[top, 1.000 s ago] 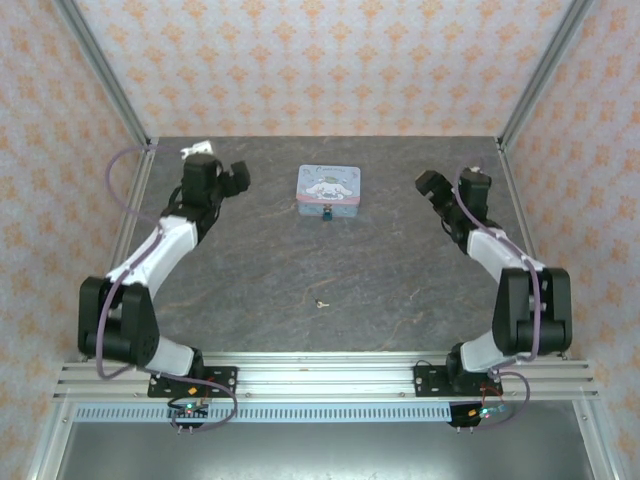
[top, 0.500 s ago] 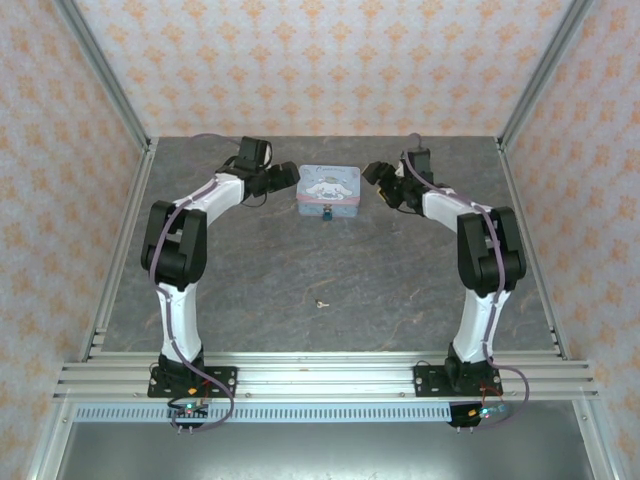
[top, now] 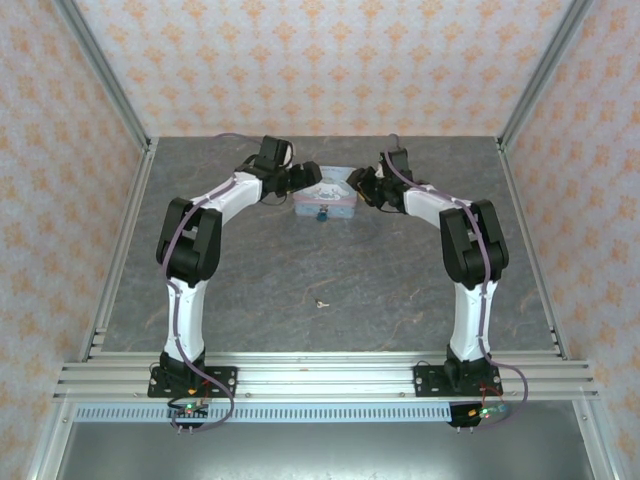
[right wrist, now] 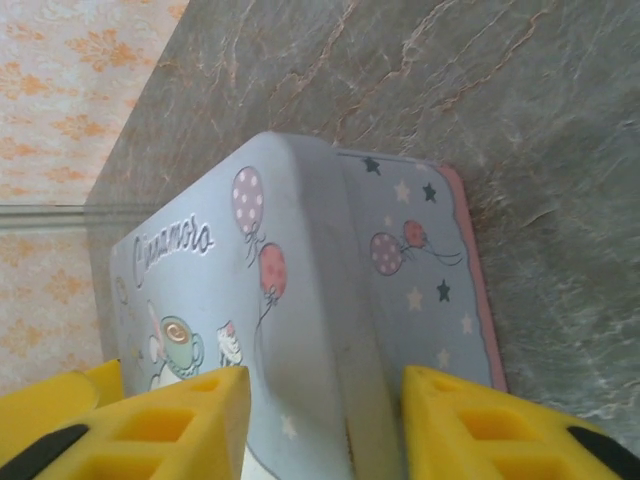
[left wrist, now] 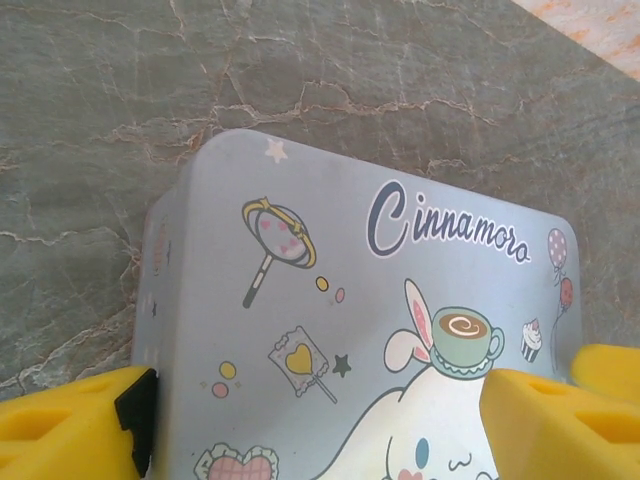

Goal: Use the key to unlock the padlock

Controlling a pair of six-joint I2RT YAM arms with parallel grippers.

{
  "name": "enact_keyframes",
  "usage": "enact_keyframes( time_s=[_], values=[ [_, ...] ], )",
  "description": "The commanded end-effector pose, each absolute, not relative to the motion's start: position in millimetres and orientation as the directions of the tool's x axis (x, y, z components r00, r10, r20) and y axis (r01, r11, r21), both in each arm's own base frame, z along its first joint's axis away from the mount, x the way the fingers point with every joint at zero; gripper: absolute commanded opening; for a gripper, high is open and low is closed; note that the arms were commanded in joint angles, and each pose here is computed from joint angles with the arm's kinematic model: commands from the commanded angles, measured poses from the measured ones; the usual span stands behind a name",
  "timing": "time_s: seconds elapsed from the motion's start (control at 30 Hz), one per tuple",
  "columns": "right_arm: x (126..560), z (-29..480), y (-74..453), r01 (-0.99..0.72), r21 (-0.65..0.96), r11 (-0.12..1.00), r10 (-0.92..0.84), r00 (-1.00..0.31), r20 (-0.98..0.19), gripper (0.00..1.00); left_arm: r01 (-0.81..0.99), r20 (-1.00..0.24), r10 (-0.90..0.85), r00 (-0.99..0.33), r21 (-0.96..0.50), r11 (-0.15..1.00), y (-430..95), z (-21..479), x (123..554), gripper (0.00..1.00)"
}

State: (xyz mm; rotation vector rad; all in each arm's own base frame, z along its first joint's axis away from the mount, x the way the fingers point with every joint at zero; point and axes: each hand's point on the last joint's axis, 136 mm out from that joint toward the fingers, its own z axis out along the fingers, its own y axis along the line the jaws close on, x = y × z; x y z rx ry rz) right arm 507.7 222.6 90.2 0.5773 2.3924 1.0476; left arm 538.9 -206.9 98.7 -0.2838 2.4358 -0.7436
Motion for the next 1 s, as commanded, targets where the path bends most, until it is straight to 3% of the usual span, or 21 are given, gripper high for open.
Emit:
enact_keyframes(
  time_s=[0.0,0.53,0.6,0.8,0.97],
  values=[
    [492,103,234,0.149,0.775,0.615,0.515,-0.820,-0.251,0.41,0.008,-0.461,-0.346,-0.817,-0.609,0.793,-224,111,522,0.83],
    [396,96,230,0.152,0.775,0.614,0.515,-0.821,-0.247,0.39,-0.012,-0.494,-0.403,-0.770,-0.620,0.785,-223,117,422,0.84],
    [392,93,225,0.166,0.777,0.607,0.534,-0.809,-0.245,0.43,-0.030,-0.486,-0.413,-0.770,-0.620,0.784,-221,110,418,0.84],
    [391,96,215,0.152,0.724,0.672,0.508,-0.806,-0.303,0.71,-0.077,-0.491,-0.427,-0.759,-0.583,0.809,-211,101,421,0.85],
    [383,118,193,0.139,0.675,0.725,0.513,-0.762,-0.394,0.78,-0.121,-0.543,-0.464,-0.700,-0.551,0.826,-182,120,422,0.89]
  ],
)
